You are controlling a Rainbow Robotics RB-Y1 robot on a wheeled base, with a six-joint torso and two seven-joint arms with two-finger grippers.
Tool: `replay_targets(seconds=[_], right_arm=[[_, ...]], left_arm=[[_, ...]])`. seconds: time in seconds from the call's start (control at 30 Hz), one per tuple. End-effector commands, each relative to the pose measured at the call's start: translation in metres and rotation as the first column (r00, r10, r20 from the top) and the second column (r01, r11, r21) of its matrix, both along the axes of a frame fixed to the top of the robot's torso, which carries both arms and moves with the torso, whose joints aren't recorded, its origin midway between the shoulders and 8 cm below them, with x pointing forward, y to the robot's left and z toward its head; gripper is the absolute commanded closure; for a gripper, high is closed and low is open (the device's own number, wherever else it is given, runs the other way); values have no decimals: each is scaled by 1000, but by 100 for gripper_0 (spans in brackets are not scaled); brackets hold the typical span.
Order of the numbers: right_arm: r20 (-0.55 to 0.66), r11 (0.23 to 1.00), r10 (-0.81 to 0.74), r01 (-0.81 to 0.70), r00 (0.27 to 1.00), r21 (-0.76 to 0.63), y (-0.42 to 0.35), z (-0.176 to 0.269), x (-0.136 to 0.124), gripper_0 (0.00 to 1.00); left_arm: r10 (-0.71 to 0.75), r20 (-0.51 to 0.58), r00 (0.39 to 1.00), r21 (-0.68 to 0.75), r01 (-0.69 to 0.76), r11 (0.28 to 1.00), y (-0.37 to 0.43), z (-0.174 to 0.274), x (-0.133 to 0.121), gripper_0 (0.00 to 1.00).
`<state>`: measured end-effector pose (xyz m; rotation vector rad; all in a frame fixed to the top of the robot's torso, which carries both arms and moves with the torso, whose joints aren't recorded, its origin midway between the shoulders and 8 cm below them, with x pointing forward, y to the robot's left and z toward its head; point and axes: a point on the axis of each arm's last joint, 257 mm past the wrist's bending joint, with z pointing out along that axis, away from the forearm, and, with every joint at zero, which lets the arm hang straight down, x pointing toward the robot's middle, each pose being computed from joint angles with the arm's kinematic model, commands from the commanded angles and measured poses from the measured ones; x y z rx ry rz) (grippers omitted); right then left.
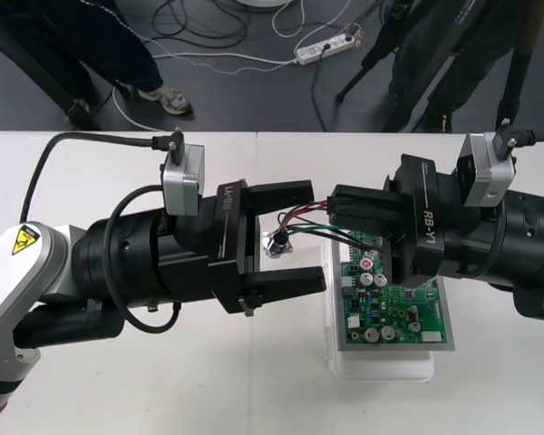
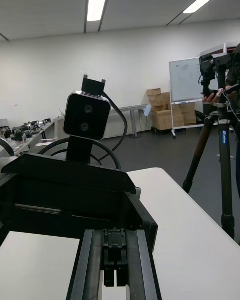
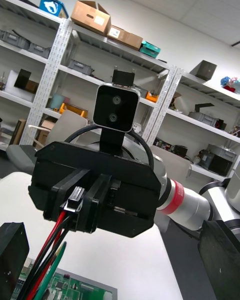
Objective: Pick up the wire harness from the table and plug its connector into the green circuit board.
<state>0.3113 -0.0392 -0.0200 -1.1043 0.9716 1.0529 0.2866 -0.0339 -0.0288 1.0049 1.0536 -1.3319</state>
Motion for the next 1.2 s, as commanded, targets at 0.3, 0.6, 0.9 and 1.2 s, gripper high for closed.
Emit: replay_targets(seconds=[0.3,0.6,0.9,1.2], right_arm=[[30,999,-35,36,999,-13,-8,7,0,100],[31,999,-38,39,999,-12,-8,7,0,100],[31,999,-38,38,999,-12,-8,6,0,100],[31,999,-38,38,999,-12,-8,6,0,100]], left_arm=[[-8,31,1000,-21,8,1000,-15,23,-5,0],[2,26,1000,-20,-1,1000,-15,23,-2,0],[11,23,1000,14,-12,1000,-12,15,2,0],[50,36,998,40,-51,998,-10,12,14,0]])
